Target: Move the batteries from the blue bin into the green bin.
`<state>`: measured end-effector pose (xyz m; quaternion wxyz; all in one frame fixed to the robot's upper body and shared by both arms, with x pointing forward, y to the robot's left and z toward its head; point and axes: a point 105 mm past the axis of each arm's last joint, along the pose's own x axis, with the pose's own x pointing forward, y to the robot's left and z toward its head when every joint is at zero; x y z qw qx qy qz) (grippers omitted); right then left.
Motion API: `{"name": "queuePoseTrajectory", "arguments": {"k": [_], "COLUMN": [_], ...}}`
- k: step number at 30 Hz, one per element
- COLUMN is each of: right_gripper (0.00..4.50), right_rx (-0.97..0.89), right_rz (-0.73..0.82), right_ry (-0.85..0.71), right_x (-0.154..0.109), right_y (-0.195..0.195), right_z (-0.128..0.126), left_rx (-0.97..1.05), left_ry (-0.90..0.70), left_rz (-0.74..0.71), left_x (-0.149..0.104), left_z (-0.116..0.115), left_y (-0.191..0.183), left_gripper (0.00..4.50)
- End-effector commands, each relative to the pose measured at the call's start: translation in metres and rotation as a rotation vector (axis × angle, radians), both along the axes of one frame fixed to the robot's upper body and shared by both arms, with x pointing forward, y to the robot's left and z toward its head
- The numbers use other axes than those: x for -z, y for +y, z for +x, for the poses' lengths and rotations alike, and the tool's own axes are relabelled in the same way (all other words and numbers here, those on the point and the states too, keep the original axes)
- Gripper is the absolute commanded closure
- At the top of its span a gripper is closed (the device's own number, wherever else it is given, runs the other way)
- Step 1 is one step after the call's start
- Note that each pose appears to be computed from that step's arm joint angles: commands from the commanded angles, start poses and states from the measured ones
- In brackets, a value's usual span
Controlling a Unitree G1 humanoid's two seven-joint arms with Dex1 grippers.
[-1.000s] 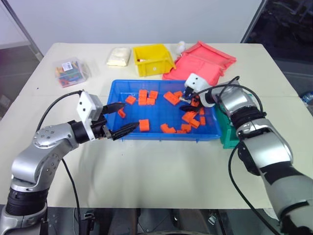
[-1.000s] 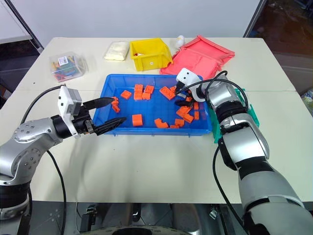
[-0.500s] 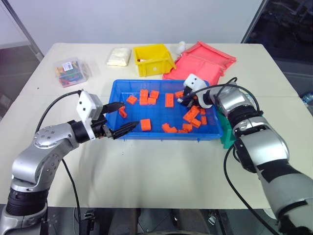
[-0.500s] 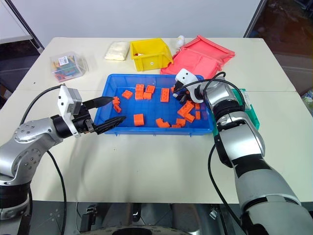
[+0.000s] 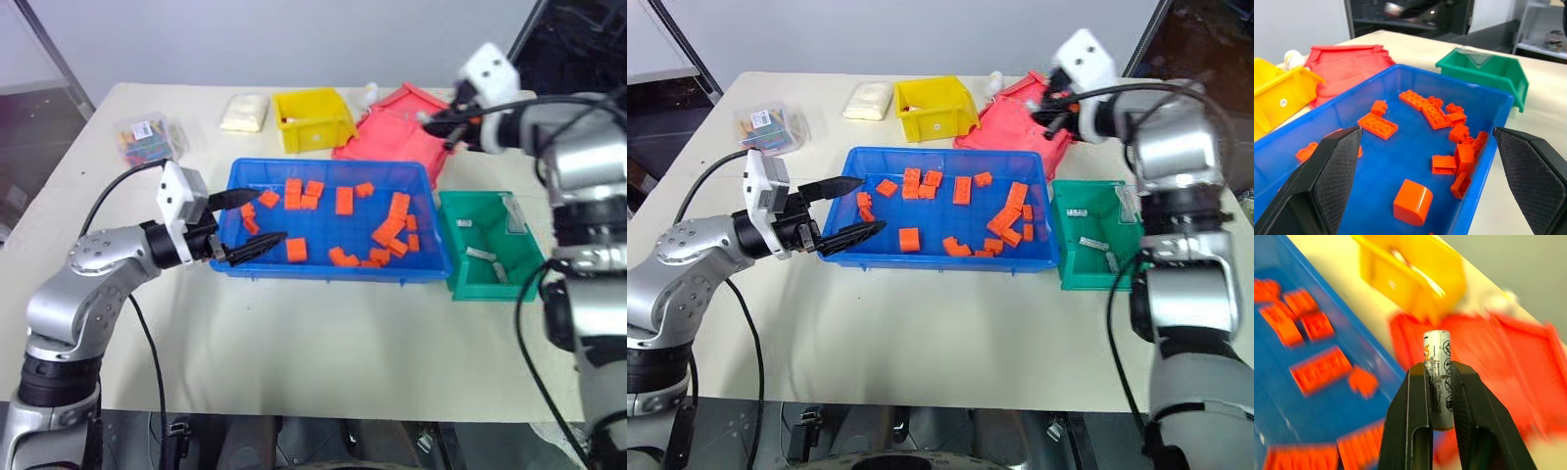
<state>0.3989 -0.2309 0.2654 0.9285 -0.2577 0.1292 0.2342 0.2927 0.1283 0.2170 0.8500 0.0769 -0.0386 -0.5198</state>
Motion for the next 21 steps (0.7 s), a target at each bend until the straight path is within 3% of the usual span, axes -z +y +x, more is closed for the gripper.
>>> {"name": "queuePoseTrajectory", "arguments": {"k": [1, 8, 16, 21], "right_gripper": [4.46, 4.46, 4.46, 2.11], "right_rx": [0.050, 0.116, 0.125, 0.154], "right_rz": [-0.011, 0.000, 0.022, 0.033], "right_ry": [-0.040, 0.015, 0.121, 0.111], "right_x": [-0.018, -0.009, 0.018, 0.021], "right_y": [-0.016, -0.028, -0.034, -0.040], "right_z": [-0.030, -0.070, -0.087, -0.083], "left_rx": [0.081, 0.202, 0.249, 0.245], "left_ry": [-0.034, -0.034, -0.031, -0.032], "left_rz": [0.021, 0.052, 0.076, 0.074], "left_x": [-0.008, -0.011, -0.010, -0.010], "left_z": [0.004, 0.013, 0.018, 0.018], "left_y": [-0.008, -0.019, -0.020, -0.020], "left_gripper": [0.00, 0.00, 0.00, 0.00]}}
